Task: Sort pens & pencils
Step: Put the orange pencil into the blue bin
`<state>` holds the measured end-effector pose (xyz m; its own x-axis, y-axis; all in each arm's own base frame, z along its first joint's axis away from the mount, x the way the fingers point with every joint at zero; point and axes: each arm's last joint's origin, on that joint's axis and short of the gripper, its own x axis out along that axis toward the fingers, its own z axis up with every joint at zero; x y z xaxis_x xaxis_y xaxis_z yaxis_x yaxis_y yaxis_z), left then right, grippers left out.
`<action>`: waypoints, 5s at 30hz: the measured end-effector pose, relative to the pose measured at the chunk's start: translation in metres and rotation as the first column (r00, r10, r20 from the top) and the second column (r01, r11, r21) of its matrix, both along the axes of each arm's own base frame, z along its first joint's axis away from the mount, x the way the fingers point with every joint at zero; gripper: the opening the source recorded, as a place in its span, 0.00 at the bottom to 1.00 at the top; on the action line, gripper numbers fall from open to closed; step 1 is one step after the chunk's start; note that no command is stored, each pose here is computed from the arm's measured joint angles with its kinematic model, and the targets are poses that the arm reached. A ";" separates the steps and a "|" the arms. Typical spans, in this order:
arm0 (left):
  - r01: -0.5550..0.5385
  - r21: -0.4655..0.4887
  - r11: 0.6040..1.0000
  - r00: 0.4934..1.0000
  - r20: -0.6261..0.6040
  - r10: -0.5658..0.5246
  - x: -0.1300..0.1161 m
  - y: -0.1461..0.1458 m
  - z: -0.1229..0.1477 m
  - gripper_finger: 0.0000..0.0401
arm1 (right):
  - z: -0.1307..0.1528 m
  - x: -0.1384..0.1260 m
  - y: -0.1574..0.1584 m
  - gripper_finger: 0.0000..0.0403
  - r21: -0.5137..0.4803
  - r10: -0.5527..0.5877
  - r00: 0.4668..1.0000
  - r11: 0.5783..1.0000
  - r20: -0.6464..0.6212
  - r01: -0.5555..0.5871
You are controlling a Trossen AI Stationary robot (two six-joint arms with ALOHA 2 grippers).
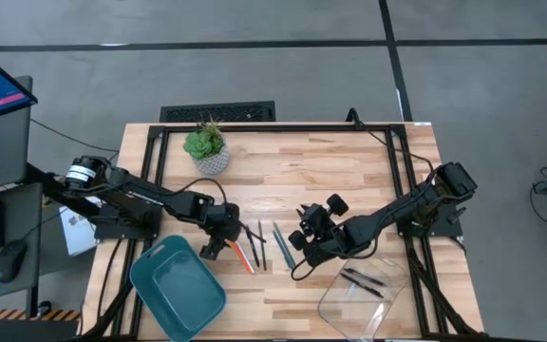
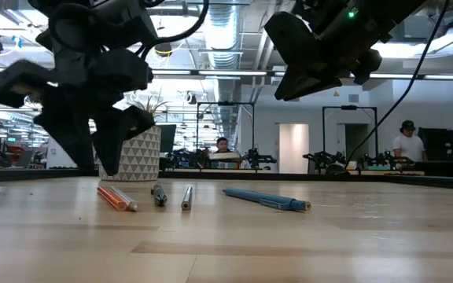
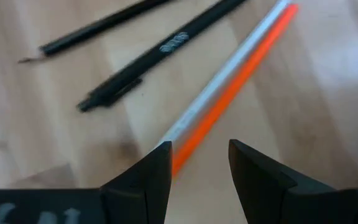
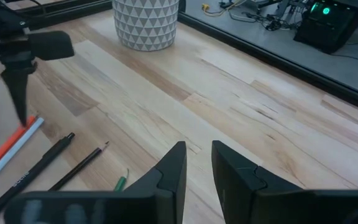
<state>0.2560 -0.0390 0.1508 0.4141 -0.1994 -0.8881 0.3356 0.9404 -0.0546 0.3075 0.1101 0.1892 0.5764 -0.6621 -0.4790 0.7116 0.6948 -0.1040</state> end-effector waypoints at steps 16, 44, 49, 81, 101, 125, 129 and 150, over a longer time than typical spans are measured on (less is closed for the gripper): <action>0.046 0.081 0.996 0.998 -0.048 -0.043 0.006 0.000 -0.021 0.37 | -0.001 -0.001 0.000 0.24 -0.006 0.000 1.000 1.000 -0.013 0.000; 0.047 0.059 0.997 0.999 -0.023 -0.046 0.008 -0.001 -0.020 0.37 | -0.001 -0.001 0.000 0.24 -0.005 0.000 1.000 1.000 -0.013 0.000; 0.049 0.048 0.998 0.999 -0.005 -0.048 0.011 -0.002 -0.022 0.37 | -0.001 -0.001 0.000 0.24 -0.005 0.000 1.000 1.000 -0.013 0.000; 0.215 -0.043 0.976 0.969 0.131 -0.208 0.031 -0.015 -0.039 0.37 | -0.001 -0.002 0.000 0.24 -0.009 0.004 1.000 1.000 -0.029 -0.004; 0.250 -0.062 0.966 0.956 0.173 -0.237 0.035 -0.016 -0.043 0.37 | -0.002 -0.004 0.001 0.24 -0.012 0.008 0.999 1.000 -0.039 -0.009; 0.260 -0.116 0.959 0.930 0.298 -0.216 0.021 -0.005 -0.057 0.37 | -0.002 -0.005 0.003 0.24 -0.015 0.014 0.999 1.000 -0.042 -0.015; 0.268 -0.111 0.957 0.927 0.302 -0.225 0.021 -0.005 -0.057 0.37 | -0.002 -0.005 0.003 0.24 -0.015 0.014 0.999 1.000 -0.042 -0.015; 0.296 -0.163 0.941 0.904 0.364 -0.222 0.029 0.013 -0.068 0.37 | -0.002 -0.005 0.003 0.24 -0.019 0.014 0.999 1.000 -0.049 -0.015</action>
